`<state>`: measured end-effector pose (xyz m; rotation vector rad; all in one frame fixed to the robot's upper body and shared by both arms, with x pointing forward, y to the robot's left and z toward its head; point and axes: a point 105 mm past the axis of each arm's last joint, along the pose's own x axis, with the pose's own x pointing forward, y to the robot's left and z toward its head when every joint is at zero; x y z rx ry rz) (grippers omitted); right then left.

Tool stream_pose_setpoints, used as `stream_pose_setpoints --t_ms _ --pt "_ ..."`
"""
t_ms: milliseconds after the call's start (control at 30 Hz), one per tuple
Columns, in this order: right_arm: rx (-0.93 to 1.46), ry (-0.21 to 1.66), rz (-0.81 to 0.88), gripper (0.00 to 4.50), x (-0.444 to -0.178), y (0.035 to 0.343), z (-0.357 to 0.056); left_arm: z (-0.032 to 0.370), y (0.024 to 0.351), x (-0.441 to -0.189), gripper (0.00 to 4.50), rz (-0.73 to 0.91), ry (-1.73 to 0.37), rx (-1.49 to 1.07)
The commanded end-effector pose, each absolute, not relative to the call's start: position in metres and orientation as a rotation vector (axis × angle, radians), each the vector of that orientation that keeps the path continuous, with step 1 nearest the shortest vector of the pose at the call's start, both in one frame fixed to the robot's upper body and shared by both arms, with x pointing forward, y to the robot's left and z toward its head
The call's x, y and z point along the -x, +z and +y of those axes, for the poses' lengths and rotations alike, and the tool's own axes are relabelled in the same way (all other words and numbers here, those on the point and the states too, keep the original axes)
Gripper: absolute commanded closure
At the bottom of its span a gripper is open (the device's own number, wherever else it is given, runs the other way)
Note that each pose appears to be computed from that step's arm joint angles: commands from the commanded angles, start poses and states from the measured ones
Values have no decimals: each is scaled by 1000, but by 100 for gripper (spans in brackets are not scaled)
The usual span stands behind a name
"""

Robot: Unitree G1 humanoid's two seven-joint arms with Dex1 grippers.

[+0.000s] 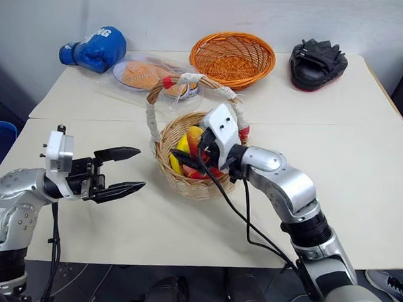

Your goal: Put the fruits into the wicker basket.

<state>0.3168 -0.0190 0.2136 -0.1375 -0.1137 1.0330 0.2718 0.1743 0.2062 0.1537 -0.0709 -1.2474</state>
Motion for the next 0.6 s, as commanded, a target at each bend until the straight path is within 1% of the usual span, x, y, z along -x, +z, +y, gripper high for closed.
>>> stream_pose_setpoints --t_ms 33,100,300,433,500,600 --pt "183 1068 -285 4 -304 238 -24 172 218 -267 0 -128 -1258 -170" --pt "194 1077 -342 4 -302 244 -32 171 218 -268 0 -129 -1262 -168" --pt "248 1103 -427 4 -293 251 -47 169 219 -272 0 -132 -1275 -167" --pt "224 1177 -475 4 -268 256 -58 167 220 -274 0 -135 -1288 -166" --pt "195 1230 -439 4 -251 251 -68 166 221 -273 0 -135 -1292 -168" --pt "173 1177 -262 4 -238 226 -107 172 223 -273 0 -134 -1283 -167"
